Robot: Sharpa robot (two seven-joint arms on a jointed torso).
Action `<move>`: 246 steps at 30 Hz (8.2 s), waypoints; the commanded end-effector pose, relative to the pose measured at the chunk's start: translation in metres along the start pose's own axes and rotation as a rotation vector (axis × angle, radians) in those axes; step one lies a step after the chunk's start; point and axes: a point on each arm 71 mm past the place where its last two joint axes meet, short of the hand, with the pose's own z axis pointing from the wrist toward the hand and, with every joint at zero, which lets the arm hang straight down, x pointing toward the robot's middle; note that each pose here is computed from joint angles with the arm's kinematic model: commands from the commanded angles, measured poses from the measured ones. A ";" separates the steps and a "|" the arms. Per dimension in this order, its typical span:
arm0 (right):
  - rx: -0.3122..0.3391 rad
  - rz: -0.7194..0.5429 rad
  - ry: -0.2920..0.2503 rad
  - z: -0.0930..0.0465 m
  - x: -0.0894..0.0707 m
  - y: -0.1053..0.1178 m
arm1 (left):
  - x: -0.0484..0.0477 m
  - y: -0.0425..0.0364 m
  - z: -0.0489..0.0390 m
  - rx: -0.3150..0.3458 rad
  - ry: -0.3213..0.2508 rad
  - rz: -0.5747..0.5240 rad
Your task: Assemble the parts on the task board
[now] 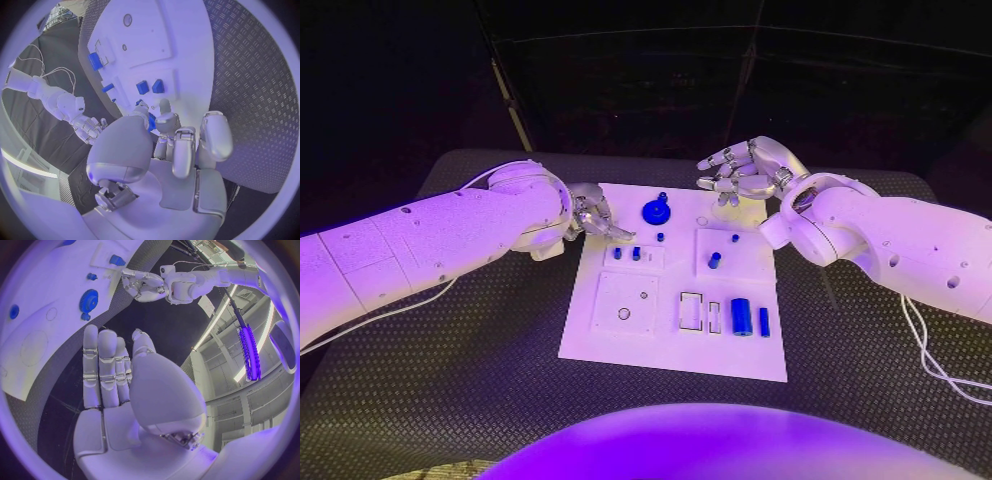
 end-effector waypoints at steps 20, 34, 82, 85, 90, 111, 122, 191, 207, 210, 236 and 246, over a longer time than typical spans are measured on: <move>-0.009 -0.002 -0.004 0.002 0.001 0.001 | -0.0188 -0.0601 0.0001 0.426 -0.220 -0.077; -0.016 0.000 -0.004 0.003 0.003 0.003 | 0.0021 -0.0764 0.0185 0.541 -0.254 0.253; -0.021 0.002 -0.001 0.005 0.004 0.004 | 0.0231 -0.0803 0.0430 0.449 -0.108 0.383; -0.021 0.002 -0.001 0.005 0.005 0.004 | 0.0236 -0.0799 0.0439 0.446 -0.108 0.382; -0.022 0.002 0.001 0.005 0.005 0.004 | 0.0238 -0.0790 0.0461 0.439 -0.107 0.381; -0.023 0.003 0.004 0.006 0.006 0.004 | 0.0250 -0.0774 0.0480 0.460 -0.154 0.370; -0.021 0.002 0.002 0.006 0.005 0.003 | 0.0179 -0.0730 0.0378 0.509 -0.238 0.310; -0.017 0.000 0.002 0.006 0.003 0.001 | 0.0031 -0.0265 0.0224 0.378 -0.140 0.266; -0.018 0.000 0.003 0.006 0.003 0.001 | 0.0041 -0.0270 0.0238 0.376 -0.134 0.266; -0.018 0.000 0.003 0.006 0.003 0.001 | 0.0041 -0.0270 0.0242 0.376 -0.135 0.266; 0.015 -0.035 -0.015 0.001 -0.008 -0.007 | -0.0012 -0.0115 0.0202 0.346 -0.157 0.239; 0.082 -0.359 0.072 -0.023 -0.033 -0.025 | -0.0327 0.0321 -0.0027 0.357 -0.253 -0.096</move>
